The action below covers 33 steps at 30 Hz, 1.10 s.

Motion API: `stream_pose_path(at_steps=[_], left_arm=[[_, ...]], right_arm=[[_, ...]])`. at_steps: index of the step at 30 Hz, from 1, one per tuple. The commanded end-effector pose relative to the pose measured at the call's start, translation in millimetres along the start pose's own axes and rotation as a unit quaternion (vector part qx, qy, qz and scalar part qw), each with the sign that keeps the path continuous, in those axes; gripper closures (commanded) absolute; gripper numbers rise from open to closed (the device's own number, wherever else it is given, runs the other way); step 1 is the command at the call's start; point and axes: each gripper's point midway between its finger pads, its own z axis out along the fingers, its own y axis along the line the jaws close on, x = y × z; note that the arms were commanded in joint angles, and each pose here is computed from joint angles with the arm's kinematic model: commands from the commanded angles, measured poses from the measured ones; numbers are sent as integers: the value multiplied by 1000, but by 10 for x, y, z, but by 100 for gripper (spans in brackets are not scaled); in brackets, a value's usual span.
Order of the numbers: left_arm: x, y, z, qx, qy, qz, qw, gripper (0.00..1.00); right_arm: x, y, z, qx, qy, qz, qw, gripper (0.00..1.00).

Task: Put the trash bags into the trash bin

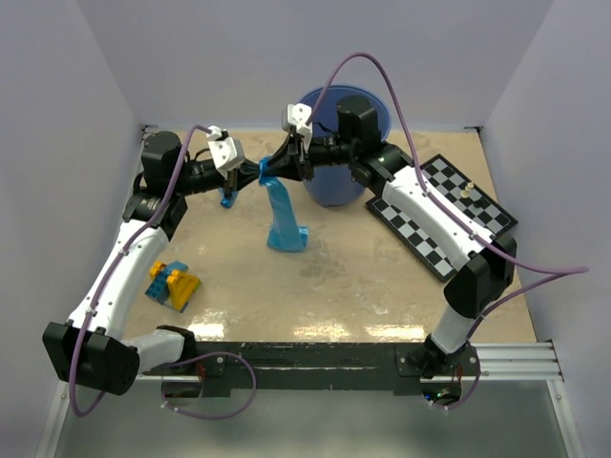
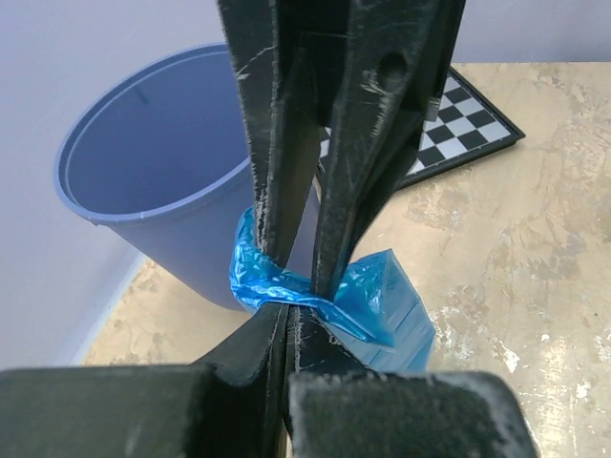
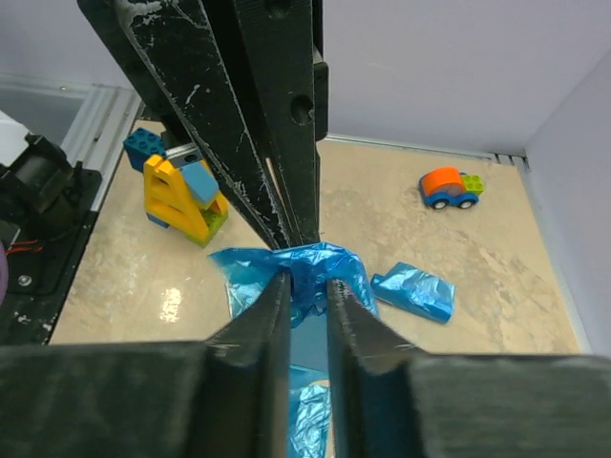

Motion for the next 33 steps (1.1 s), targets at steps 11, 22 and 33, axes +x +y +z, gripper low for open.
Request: stream_pose_path(at_steps=[11, 22, 33], left_arm=[[-104, 143, -203, -71, 19, 54, 996, 100], [-96, -6, -68, -12, -8, 35, 999, 68], [-297, 10, 198, 14, -56, 48, 997, 62]], right_arm=[[-176, -135, -381, 34, 0, -28, 999, 100], [-145, -21, -464, 5, 2, -35, 999, 100], [-125, -50, -409, -13, 5, -38, 999, 100]])
